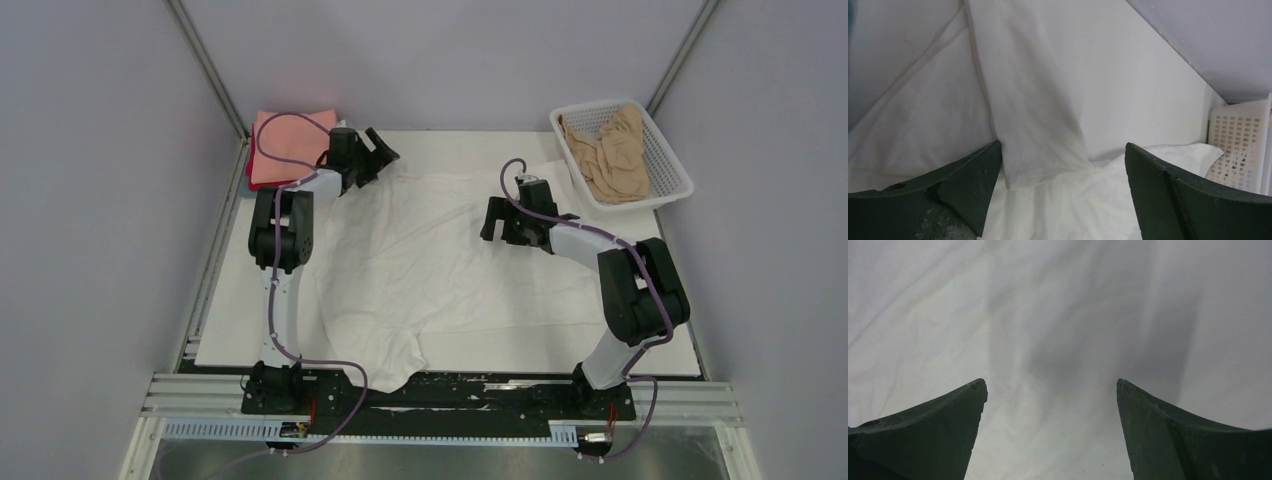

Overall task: Fold and stack the t-shirts
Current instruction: Flatten out the tshirt

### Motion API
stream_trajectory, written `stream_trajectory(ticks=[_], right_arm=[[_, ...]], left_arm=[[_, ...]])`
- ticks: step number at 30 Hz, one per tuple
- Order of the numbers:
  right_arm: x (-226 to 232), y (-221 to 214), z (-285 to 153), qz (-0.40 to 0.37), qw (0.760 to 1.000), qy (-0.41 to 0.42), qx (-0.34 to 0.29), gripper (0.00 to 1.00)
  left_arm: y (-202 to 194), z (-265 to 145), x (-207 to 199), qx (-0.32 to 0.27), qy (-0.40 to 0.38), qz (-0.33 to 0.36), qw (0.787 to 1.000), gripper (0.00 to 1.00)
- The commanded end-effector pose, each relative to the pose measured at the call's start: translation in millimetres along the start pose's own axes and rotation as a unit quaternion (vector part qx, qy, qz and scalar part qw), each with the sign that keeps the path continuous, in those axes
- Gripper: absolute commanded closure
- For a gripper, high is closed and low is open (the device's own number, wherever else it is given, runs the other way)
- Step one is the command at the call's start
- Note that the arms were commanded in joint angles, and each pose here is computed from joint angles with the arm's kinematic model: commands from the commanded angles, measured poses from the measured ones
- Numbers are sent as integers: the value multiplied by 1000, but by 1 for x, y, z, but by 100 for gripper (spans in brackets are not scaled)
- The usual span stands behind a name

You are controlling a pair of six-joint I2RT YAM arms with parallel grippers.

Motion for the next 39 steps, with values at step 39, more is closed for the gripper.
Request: stream_trajectory(ticks=[39], right_arm=[[-4,11,-13,-9,997,-65,-50,0]], left_arm=[[48,-50,-133,-81,-151,98,980,0]])
Point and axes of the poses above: each gripper's point midway between its finger pads, its own z axis out along the fingers, its own x axis along the line the jaws close on, y = z × x, the point moved 10 cm from there along -z, back along the fingers, and after that the axes turned 5 degrees about z, right-handed, at the moved point
